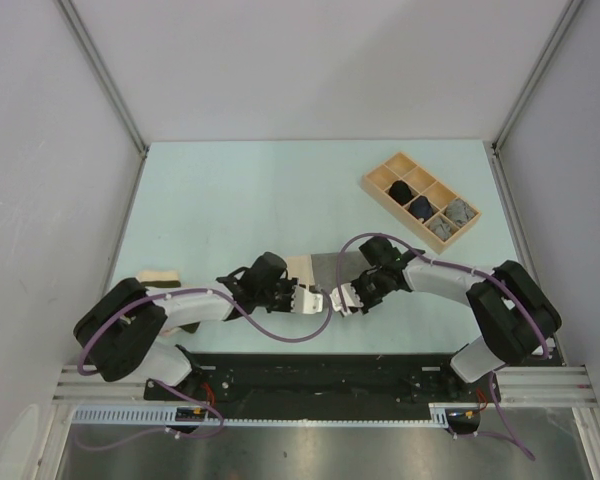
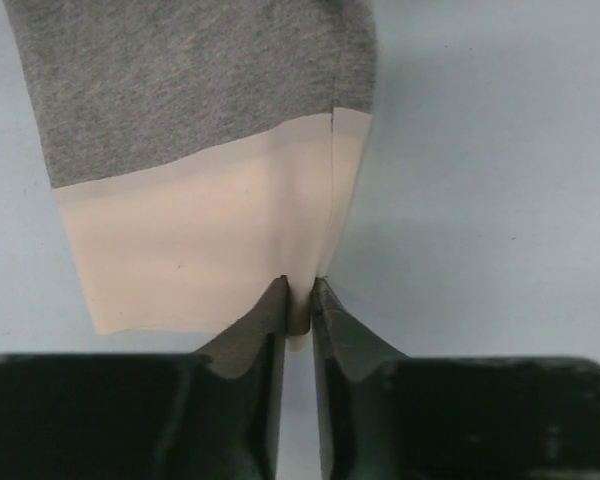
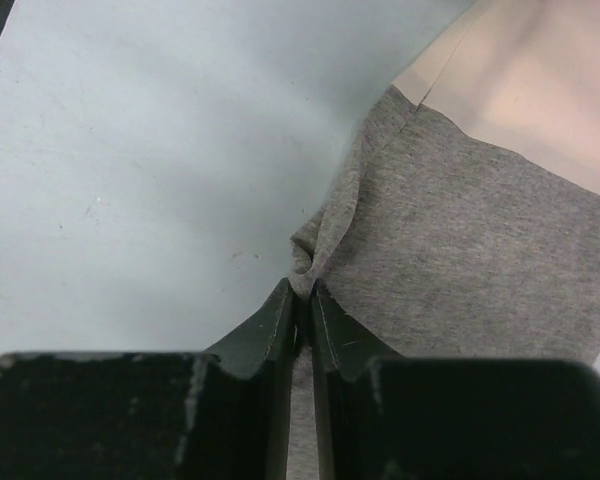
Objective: Roll the underwear
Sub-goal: Fold the underwear at the center of the board.
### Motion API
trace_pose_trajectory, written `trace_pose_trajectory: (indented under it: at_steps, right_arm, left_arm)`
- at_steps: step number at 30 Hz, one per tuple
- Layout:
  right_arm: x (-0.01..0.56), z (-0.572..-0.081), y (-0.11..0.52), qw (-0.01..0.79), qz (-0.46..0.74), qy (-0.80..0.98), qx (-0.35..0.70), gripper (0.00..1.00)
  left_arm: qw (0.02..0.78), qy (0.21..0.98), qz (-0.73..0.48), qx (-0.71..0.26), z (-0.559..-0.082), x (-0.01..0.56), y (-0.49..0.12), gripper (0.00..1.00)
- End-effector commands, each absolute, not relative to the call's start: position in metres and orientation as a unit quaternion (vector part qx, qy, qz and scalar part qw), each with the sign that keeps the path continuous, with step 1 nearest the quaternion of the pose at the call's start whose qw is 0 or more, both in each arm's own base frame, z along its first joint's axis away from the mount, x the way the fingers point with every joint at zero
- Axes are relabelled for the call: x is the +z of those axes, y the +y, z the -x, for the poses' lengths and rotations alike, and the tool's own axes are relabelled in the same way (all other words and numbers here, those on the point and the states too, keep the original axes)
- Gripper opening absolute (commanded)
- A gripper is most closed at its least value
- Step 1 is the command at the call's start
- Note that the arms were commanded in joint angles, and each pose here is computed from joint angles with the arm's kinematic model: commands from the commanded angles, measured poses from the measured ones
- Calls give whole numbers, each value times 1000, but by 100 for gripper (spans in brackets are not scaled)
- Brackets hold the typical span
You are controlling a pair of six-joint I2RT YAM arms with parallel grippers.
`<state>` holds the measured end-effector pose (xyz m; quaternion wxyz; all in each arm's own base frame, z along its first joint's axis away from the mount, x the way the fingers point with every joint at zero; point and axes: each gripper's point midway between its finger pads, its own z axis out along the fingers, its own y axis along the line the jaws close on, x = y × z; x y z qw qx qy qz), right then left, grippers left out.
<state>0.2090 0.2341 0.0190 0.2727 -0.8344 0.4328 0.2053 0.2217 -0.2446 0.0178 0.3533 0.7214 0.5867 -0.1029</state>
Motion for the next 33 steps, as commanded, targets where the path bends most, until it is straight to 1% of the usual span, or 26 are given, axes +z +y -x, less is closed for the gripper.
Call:
trace_pose_trajectory:
  at_steps: [1, 2, 3, 5, 9, 19, 24, 29, 33]
  right_arm:
    - [19, -207, 224, 264, 830, 450, 197, 13]
    - [20, -207, 225, 265, 829, 451, 199, 12]
    - [19, -204, 223, 259, 827, 455, 203, 10]
    - [24, -203, 225, 261, 825, 456, 211, 9]
    - [31, -197, 224, 251, 814, 469, 235, 6]
    - [57, -194, 229, 247, 773, 498, 306, 4]
    - [59, -194, 228, 229, 767, 506, 320, 3]
    - [66, -209, 233, 224, 761, 514, 325, 3]
    - [71, -221, 234, 209, 752, 527, 335, 3]
  left_arm:
    - [308, 588, -740, -109, -208, 3, -234, 15]
    - [306, 586, -742, -116, -205, 4, -235, 13]
    - [302, 586, -742, -120, -203, 4, -235, 6]
    - [301, 582, -744, -133, -199, 7, -237, 0]
    - [288, 580, -745, -158, -186, 11, -237, 0]
    - [278, 581, -736, -206, -173, 27, -242, 0]
    - [288, 598, -712, -229, -181, 41, -246, 0]
    - [309, 610, -682, -262, -198, 63, -246, 0]
    - [304, 624, -666, -274, -208, 66, -245, 0]
